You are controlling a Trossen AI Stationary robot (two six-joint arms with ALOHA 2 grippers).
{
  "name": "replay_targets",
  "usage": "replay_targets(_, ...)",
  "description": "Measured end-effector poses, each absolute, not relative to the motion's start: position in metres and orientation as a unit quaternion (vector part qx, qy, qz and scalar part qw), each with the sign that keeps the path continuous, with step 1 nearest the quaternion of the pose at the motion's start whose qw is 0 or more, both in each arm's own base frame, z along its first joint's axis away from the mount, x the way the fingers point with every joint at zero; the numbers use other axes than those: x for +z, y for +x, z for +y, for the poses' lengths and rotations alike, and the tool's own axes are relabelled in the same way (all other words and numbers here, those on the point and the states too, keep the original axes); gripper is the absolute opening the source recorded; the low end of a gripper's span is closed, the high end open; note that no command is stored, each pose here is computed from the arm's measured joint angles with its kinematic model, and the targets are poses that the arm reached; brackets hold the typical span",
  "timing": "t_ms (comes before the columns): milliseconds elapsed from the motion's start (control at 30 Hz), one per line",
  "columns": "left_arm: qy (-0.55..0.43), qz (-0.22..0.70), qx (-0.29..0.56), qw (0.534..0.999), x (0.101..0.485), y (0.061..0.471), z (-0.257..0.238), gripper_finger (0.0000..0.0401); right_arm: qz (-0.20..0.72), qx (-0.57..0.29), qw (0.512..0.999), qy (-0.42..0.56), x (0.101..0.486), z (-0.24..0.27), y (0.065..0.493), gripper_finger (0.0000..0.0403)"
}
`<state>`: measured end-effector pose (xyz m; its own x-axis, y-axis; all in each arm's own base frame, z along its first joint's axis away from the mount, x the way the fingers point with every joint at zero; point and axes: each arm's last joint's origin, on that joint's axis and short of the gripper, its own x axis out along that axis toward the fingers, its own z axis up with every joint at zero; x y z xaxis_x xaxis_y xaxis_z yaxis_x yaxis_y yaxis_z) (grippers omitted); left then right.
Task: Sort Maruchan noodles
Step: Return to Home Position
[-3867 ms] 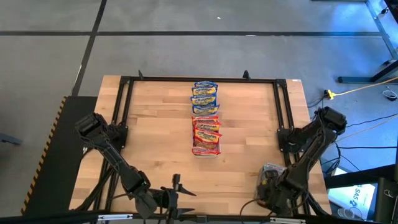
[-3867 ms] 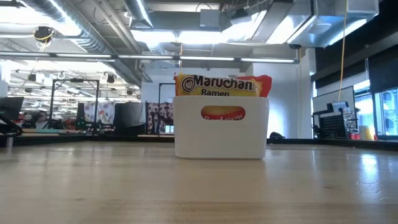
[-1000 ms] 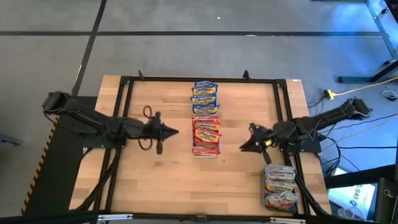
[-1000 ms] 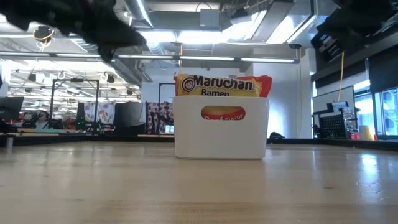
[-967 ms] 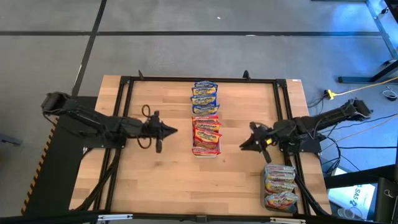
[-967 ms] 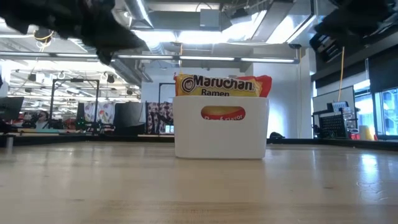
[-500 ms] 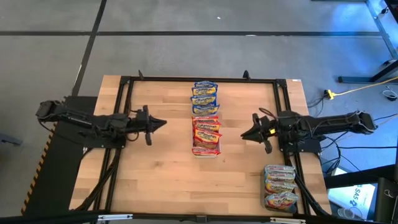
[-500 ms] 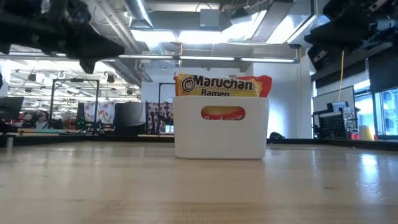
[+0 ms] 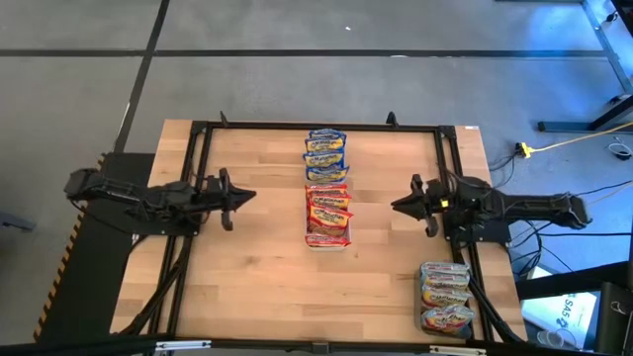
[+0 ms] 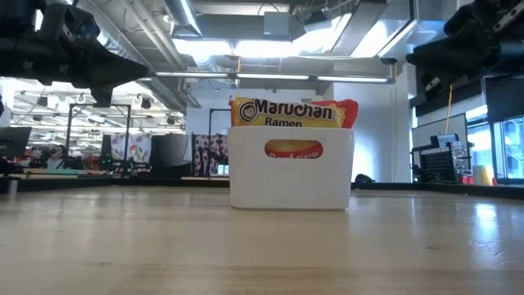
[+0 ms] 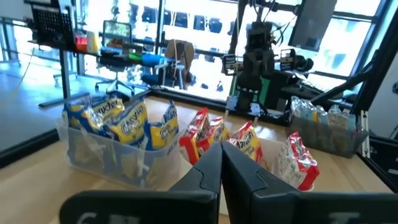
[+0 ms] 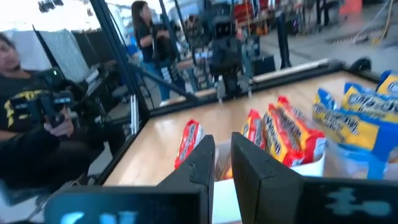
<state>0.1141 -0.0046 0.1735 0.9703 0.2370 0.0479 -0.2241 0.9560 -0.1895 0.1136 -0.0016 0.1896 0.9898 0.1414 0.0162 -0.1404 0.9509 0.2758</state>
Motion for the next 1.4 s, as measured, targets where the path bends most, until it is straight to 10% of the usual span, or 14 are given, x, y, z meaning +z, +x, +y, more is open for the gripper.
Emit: replay_targets(1400, -0.074, -0.02, 0.102, 0.992, 0.17, 0.096, 0.009, 0.0002, -0.016, 0.067, 0.988, 0.137, 0.171, -0.001, 0.097, 0.0033)
